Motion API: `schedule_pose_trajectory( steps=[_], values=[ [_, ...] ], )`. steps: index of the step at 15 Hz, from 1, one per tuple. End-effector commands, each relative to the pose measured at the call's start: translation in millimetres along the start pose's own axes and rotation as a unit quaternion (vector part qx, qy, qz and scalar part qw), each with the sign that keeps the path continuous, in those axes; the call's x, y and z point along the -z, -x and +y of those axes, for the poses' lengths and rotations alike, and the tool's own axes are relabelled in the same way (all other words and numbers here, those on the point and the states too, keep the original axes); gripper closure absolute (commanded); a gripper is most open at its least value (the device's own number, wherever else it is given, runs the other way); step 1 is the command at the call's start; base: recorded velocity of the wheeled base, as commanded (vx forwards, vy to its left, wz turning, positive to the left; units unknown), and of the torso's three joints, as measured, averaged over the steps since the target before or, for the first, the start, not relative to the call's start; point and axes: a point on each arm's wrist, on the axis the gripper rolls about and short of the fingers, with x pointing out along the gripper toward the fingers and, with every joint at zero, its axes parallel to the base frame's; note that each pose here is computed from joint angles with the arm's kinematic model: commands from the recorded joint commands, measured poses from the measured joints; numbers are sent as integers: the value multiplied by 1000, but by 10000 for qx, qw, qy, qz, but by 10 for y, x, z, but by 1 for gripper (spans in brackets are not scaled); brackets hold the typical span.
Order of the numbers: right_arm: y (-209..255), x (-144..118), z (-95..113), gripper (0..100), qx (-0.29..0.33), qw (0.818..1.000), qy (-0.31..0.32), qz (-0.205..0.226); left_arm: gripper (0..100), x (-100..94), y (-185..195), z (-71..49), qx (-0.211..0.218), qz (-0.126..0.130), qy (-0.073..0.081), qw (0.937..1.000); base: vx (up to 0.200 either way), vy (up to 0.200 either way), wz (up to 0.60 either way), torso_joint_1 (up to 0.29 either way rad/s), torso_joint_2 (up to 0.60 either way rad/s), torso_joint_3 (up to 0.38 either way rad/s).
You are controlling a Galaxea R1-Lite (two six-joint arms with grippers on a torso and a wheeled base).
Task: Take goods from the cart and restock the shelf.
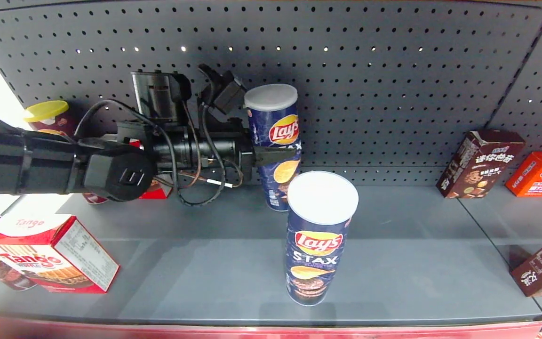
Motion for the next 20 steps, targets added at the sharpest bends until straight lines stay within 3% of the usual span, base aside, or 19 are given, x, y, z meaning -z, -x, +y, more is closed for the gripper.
schedule_pose_trajectory(
  steps=[1, 6, 13, 20],
  values=[
    [-2, -2, 0, 0, 1, 10000, 3, 12, 100, 94, -131, 59, 71, 30, 8, 10000, 0, 0, 0, 0, 0, 0],
    [-2, -2, 0, 0, 1, 10000, 3, 12, 100, 176, -216, 146, 67, 45, -142, 9999, 0, 0, 0, 0, 0, 0],
    [-2, -2, 0, 0, 1, 10000, 3, 12, 100, 347, -262, 210, 56, 176, -111, 9998, 0, 0, 0, 0, 0, 0],
    [-3, 3, 0, 0, 1, 10000, 3, 19, 100, 459, -302, 262, 40, 246, -234, 9994, 0, 0, 0, 0, 0, 0]
  ],
)
